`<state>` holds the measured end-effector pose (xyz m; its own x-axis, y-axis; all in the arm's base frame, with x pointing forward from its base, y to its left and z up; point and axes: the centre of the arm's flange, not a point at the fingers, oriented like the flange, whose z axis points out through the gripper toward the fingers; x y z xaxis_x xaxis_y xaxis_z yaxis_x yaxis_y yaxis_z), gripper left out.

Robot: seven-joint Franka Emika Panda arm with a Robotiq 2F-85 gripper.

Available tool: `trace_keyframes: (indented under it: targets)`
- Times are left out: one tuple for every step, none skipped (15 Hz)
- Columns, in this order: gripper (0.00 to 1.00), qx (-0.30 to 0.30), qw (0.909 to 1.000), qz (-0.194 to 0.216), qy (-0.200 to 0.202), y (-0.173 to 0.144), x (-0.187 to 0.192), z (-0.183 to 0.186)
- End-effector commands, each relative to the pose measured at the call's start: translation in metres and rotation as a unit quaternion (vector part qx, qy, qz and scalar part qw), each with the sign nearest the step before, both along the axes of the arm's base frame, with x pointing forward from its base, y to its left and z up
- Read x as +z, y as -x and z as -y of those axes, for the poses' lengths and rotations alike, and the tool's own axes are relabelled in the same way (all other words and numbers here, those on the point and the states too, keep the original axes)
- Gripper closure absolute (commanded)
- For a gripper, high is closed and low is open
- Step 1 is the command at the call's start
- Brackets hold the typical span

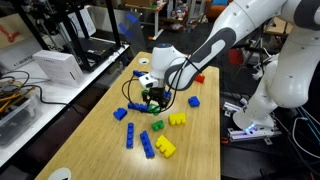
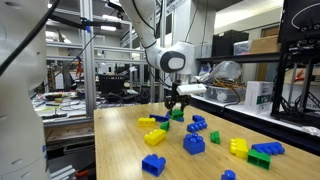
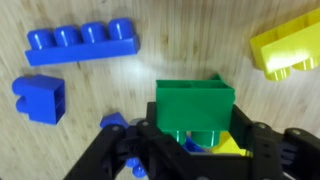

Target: Pick up the green block from the table and put it on the blue block

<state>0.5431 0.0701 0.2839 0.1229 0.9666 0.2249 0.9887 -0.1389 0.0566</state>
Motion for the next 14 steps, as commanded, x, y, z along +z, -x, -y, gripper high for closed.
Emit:
trace_keyframes:
  targets:
    - [0.55,0.042,0.996,0.007,-0.079,0.007,0.052,0.035]
    - [0.55,0.05,0.9938,0.01,-0.099,0.008,0.065,0.043]
    - [0.55,0.053,0.9917,0.016,-0.116,0.011,0.075,0.054]
    - [0.55,0.057,0.9891,0.018,-0.134,0.014,0.085,0.066]
    - [0.55,0.062,0.9868,0.021,-0.148,0.018,0.092,0.079]
    - [0.55,0.067,0.9842,0.023,-0.163,0.025,0.1,0.096]
    - [0.55,0.069,0.9824,0.025,-0.172,0.031,0.105,0.11]
    - [0.55,0.073,0.9802,0.024,-0.183,0.037,0.111,0.125]
    - [0.55,0.075,0.9784,0.025,-0.191,0.044,0.114,0.138]
    - [0.55,0.075,0.9767,0.024,-0.2,0.053,0.118,0.151]
    - [0.55,0.078,0.9747,0.024,-0.208,0.059,0.119,0.161]
    - [0.55,0.083,0.9718,0.024,-0.22,0.064,0.118,0.173]
    - [0.55,0.086,0.9694,0.023,-0.229,0.068,0.118,0.182]
    - [0.55,0.091,0.9658,0.022,-0.242,0.071,0.114,0.194]
